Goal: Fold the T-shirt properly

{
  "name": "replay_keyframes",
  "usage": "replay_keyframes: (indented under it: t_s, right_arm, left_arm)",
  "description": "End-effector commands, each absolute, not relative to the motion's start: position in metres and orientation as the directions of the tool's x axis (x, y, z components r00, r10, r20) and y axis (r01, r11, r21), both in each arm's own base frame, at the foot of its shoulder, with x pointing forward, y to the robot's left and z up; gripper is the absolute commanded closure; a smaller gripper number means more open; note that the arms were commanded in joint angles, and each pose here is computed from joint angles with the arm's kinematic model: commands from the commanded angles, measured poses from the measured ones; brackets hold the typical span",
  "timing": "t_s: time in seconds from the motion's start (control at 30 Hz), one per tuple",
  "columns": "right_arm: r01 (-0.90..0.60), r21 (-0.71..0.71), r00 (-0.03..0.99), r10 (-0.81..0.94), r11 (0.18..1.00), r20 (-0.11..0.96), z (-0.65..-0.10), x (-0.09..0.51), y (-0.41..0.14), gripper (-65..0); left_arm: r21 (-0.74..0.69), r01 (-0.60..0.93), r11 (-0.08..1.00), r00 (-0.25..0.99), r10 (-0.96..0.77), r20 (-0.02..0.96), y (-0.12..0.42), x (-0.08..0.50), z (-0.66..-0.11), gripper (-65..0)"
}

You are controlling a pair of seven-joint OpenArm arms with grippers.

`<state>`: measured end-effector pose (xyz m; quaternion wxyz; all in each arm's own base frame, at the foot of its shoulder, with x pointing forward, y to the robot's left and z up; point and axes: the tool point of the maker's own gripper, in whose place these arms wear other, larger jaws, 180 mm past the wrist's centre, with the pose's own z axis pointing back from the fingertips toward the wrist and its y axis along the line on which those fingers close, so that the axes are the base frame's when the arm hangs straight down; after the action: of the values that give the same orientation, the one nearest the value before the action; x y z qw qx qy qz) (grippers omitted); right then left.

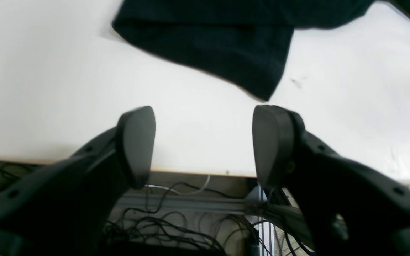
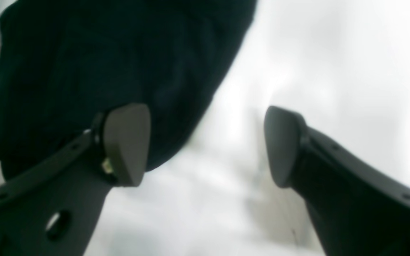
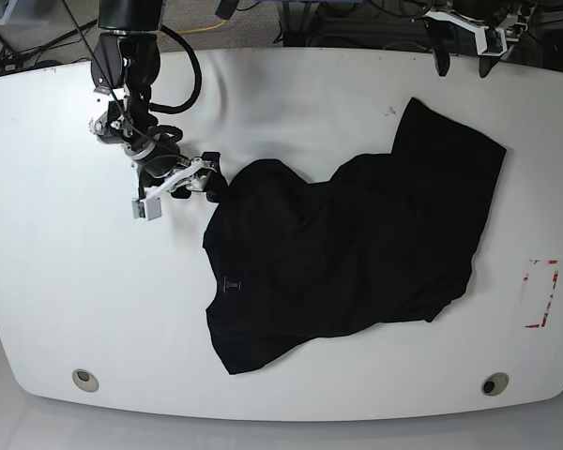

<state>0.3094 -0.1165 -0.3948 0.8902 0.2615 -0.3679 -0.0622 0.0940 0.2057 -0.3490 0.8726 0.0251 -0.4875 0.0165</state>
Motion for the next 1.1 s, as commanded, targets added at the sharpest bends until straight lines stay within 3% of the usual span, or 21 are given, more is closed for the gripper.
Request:
replay_keyframes:
  t_s: [0.0, 0.7, 0.93, 1.07]
  right_arm:
    - [-0.085, 0.539, 0.705, -0.332, 0.838, 0.627, -0.391, 0.323, -0.115, -44.9]
    - [-0.033, 0.634, 0.779, -0.378, 0.773, 0.501, -0.427, 0.342, -0.069, -43.0]
    - [-0.029, 0.639, 0.784, -0.379, 0.768, 0.491, -0.429, 0.349, -0.067, -23.5]
    - [-0.03, 0.637, 0.783, -0.378, 0.77, 0.493, -0.428, 0.35, -0.068, -6.5]
  left_arm:
    - [0.035, -0.049, 0.998, 0.502, -0.005, 0.865, 0.206, 0.095, -0.341, -39.2]
    - [0.036, -0.052, 0.998, 0.502, -0.006, 0.865, 0.207, 0.095, -0.341, -39.2]
    - [0.037, -0.053, 0.998, 0.5, -0.006, 0.866, 0.207, 0.095, -0.341, -39.2]
    - [0.022, -0.045, 0.999, 0.497, 0.003, 0.868, 0.201, 0.1, -0.342, -39.4]
